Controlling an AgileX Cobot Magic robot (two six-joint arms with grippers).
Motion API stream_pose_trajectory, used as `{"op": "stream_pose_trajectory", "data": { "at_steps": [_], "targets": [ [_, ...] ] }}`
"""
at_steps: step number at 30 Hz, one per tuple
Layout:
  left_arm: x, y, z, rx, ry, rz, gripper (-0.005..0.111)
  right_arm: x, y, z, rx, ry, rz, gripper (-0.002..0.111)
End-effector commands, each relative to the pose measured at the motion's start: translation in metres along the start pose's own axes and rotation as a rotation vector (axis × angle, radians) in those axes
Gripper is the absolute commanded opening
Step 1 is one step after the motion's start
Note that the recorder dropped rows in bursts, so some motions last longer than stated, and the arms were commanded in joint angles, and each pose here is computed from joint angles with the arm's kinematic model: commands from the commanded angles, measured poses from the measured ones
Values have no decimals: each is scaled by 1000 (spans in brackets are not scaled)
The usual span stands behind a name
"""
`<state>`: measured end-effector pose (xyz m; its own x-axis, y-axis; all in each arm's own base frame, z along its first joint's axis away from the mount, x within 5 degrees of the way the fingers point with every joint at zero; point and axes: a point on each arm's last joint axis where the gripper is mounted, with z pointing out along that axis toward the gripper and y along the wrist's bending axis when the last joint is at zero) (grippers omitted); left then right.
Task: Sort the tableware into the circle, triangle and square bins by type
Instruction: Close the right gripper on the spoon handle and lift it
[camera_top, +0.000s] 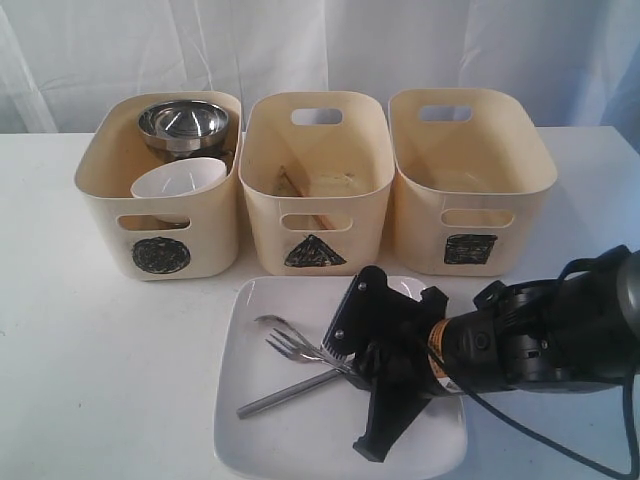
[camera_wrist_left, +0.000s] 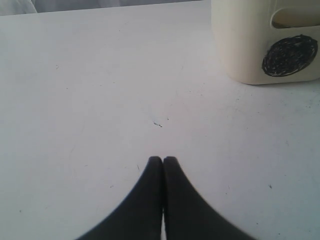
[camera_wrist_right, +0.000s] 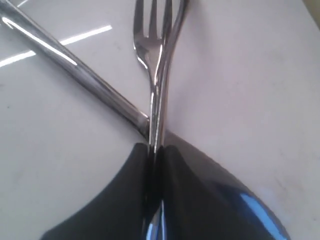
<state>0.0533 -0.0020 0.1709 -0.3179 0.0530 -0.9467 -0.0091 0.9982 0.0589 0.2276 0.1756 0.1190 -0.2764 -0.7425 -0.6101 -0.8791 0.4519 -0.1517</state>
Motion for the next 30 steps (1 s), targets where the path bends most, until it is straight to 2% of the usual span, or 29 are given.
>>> {"op": "stream_pose_trajectory", "data": {
  "at_steps": [1, 17, 30],
  "targets": [
    [1, -1, 0, 10, 2, -14, 0, -4, 1, -8, 6, -30, -24, 3],
    [1, -1, 0, 10, 2, -14, 0, -32, -4, -50, 86, -187, -46, 0],
    [1, -1, 0, 10, 2, -14, 0, -29, -4, -45, 78, -169, -12, 0]
  ]
}}
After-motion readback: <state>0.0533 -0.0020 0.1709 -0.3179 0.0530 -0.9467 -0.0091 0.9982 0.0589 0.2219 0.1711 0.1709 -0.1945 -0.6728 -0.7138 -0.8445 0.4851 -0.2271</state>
